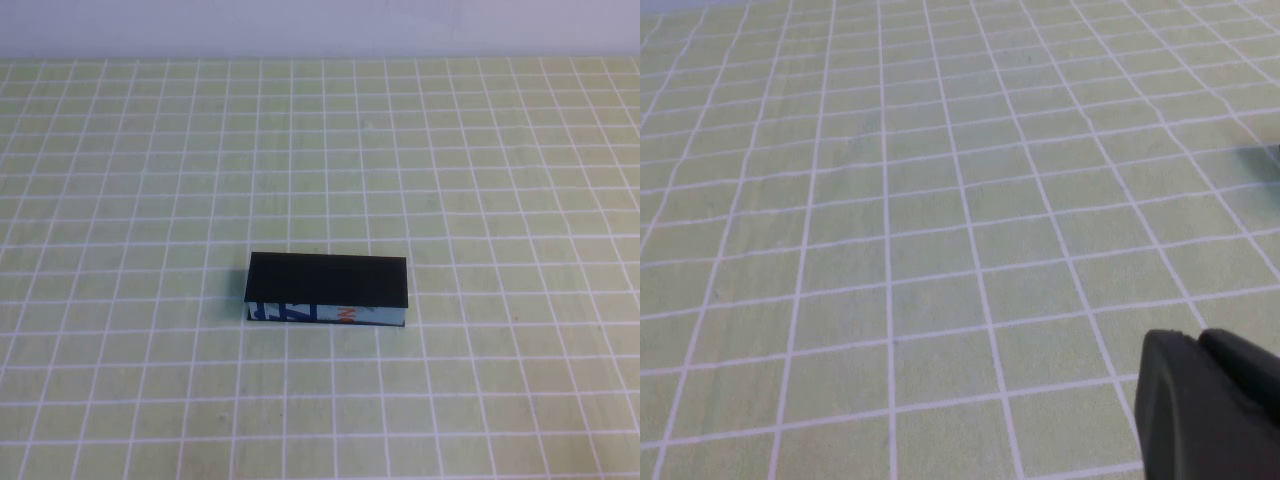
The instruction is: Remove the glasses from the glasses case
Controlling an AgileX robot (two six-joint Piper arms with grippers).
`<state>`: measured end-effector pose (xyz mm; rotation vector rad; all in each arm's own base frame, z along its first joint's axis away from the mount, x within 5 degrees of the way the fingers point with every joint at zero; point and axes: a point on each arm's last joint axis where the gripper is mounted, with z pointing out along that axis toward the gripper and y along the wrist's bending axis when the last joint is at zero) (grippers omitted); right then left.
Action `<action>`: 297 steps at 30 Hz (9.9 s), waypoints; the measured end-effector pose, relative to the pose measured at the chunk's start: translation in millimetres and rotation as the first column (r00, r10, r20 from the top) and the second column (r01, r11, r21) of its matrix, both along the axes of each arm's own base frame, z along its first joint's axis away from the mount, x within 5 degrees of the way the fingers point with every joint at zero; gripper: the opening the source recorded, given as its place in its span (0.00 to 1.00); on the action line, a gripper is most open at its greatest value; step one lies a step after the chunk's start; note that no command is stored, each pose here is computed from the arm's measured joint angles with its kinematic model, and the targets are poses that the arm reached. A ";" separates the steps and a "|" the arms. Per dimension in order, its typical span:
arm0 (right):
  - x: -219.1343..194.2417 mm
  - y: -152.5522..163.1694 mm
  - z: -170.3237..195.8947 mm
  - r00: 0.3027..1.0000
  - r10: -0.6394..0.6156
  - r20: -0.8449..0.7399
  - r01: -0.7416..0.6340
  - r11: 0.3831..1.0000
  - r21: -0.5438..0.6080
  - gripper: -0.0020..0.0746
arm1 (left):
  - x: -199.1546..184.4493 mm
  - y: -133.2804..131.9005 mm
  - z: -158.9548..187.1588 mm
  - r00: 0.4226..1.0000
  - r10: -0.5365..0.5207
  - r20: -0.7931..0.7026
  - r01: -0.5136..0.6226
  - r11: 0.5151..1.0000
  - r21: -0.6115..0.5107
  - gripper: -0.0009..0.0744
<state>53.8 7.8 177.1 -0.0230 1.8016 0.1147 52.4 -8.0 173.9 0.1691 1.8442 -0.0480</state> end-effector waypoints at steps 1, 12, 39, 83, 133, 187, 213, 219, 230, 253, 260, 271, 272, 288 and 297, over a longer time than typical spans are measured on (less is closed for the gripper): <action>0.0 0.0 0.0 1.000 0.000 0.000 0.000 1.000 0.000 0.00 | 0.0 0.0 0.0 1.000 0.000 0.000 0.000 1.000 0.000 0.01; 0.0 0.0 0.0 1.000 0.000 0.000 0.000 1.000 0.000 0.00 | 0.0 0.0 0.0 1.000 0.000 0.000 0.000 1.000 0.000 0.01; 0.0 0.0 0.0 1.000 0.000 0.000 0.000 1.000 0.002 0.00 | 0.0 -1.1 0.5 1.000 -0.002 0.001 0.002 0.999 -0.036 0.01; 0.0 0.0 0.0 1.000 0.000 0.000 0.000 1.000 0.002 0.00 | 257.9 -82.3 125.9 0.695 -0.605 -0.388 0.500 0.795 -0.344 0.01; 0.0 0.0 0.0 1.000 0.000 0.000 0.000 1.000 0.002 0.00 | 368.1 -153.1 -23.9 0.522 -0.650 -0.552 0.551 0.751 -0.363 0.01; 156.7 131.0 114.7 0.578 0.623 -0.527 -0.564 0.772 0.294 0.00 | 365.4 -154.6 -23.4 0.493 -0.671 -0.554 0.563 0.731 -0.384 0.01; 240.2 253.3 39.5 0.417 0.683 -0.600 -0.899 0.210 -0.385 0.41 | 364.1 -155.2 -23.2 0.480 -0.679 -0.555 0.568 0.723 -0.394 0.01; 247.5 257.5 26.5 0.445 0.675 -0.589 -0.881 0.210 -0.425 0.41 | 364.0 -155.2 -23.2 0.480 -0.680 -0.555 0.568 0.723 -0.394 0.01; 256.5 260.1 10.7 0.472 0.662 -0.582 -0.856 0.187 -0.482 0.40 | 363.5 -155.3 -23.2 0.475 -0.682 -0.556 0.570 0.719 -0.396 0.01; 254.9 257.3 40.2 0.521 0.688 -0.505 -0.802 0.193 -0.565 0.03 | 364.9 -151.3 -15.1 0.491 -0.681 -0.543 0.568 0.723 -0.393 0.01; 256.2 257.7 42.9 0.538 0.691 -0.482 -0.791 0.217 -0.572 0.02 | 350.2 -127.7 70.6 0.548 -0.720 -0.426 0.633 0.690 -0.351 0.01; 258.0 258.8 45.2 0.563 0.694 -0.450 -0.781 0.268 -0.564 0.02 | 302.6 -106.5 64.6 0.401 -0.847 -0.348 0.758 0.520 -0.393 0.01; 258.0 258.8 45.2 0.563 0.694 -0.449 -0.782 0.270 -0.563 0.02 | 299.3 -106.6 57.0 0.386 -0.856 -0.344 0.774 0.504 -0.383 0.01; 258.0 259.4 45.7 0.569 0.694 -0.440 -0.785 0.301 -0.541 0.02 | 309.4 -105.4 -24.8 0.424 -0.833 -0.355 0.745 0.544 -0.385 0.01; 254.6 258.6 58.9 0.586 0.703 -0.402 -0.786 0.373 -0.493 0.14 | 312.3 -106.3 -28.7 0.443 -0.831 -0.336 0.731 0.552 -0.401 0.01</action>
